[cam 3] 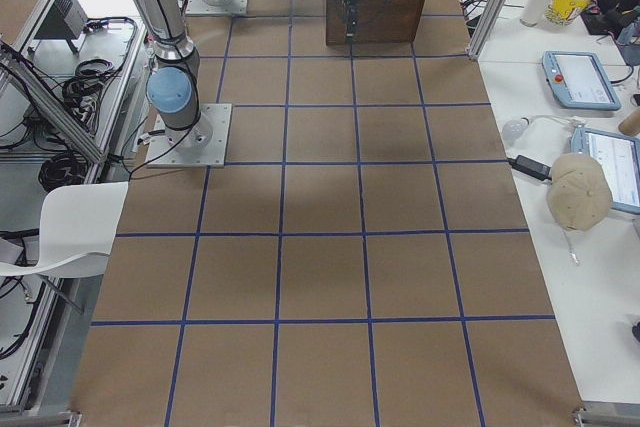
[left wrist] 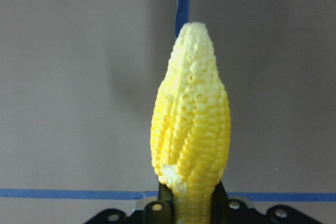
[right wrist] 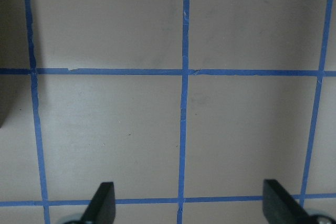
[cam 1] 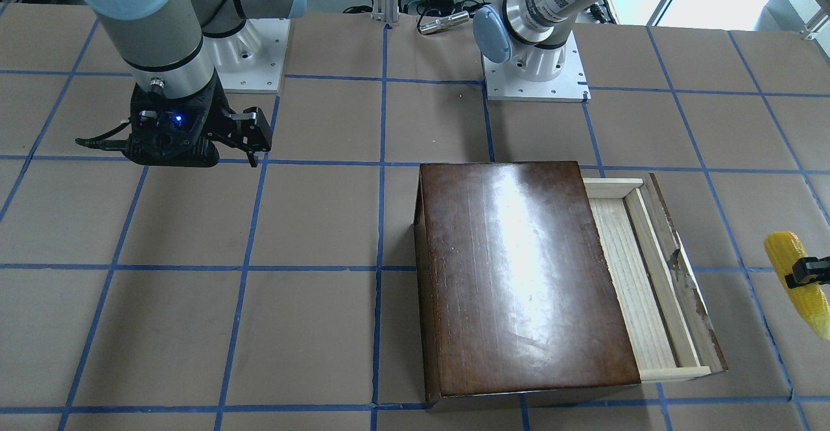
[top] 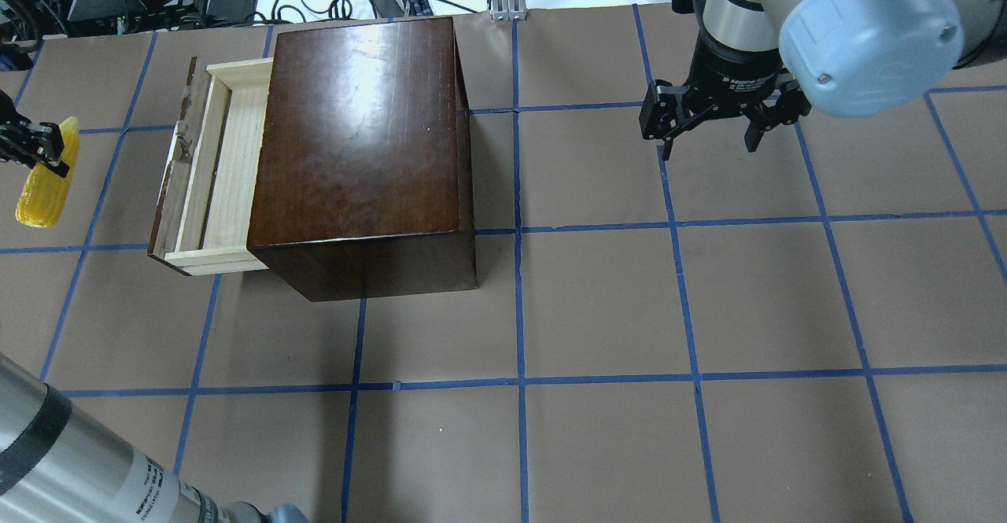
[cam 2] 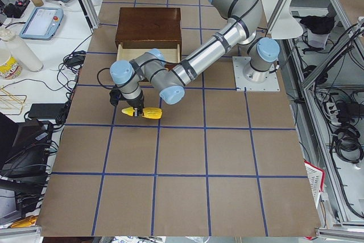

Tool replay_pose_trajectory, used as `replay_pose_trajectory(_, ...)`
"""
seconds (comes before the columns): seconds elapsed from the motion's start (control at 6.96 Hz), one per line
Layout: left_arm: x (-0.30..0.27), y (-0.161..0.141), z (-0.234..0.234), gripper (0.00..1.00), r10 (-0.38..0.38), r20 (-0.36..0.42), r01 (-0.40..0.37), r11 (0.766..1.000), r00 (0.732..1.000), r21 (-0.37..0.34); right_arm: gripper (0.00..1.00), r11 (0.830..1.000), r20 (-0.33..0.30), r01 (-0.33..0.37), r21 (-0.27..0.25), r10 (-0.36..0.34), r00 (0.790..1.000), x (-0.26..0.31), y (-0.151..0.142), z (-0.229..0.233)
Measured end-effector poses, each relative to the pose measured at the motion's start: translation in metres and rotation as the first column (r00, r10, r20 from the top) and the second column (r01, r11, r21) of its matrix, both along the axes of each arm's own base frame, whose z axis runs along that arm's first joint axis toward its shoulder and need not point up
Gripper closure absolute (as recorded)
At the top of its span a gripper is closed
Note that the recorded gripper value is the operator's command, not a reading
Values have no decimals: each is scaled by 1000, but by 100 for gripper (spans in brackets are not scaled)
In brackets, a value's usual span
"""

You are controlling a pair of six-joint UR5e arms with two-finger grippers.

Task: Open drawer and put corn inside
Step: 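Lift the corn and carry it over the open drawer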

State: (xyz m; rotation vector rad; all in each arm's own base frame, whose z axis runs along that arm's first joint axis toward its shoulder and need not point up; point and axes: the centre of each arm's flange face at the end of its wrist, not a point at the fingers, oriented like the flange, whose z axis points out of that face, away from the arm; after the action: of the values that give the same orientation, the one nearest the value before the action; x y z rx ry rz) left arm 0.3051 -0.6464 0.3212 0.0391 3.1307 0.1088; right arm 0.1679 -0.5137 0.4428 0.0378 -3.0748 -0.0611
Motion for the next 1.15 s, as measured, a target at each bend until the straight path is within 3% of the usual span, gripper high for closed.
replay_pose_trajectory(0.29, -49, -11, 70, 100, -53, -19, 53, 998, 998, -37, 0, 1000, -1, 0, 0, 0, 1000, 0, 0, 0)
replay_pose_trajectory(0.57, -96, -15, 103, 100, -83, -52, 79, 994, 995, -79, 0, 1000, 0, 0, 0, 0, 1000, 0, 0, 0)
replay_pose_trajectory(0.86, -148, -18, 120, 100, -33, -91, 25, 995, 995, -93, 0, 1000, -1, 0, 0, 0, 1000, 0, 0, 0)
replay_pose_trajectory(1.15, -218, -22, 123, 100, 62, -105, -69, 996, 993, -64, 0, 1000, 0, 0, -1, 0, 1000, 0, 0, 1)
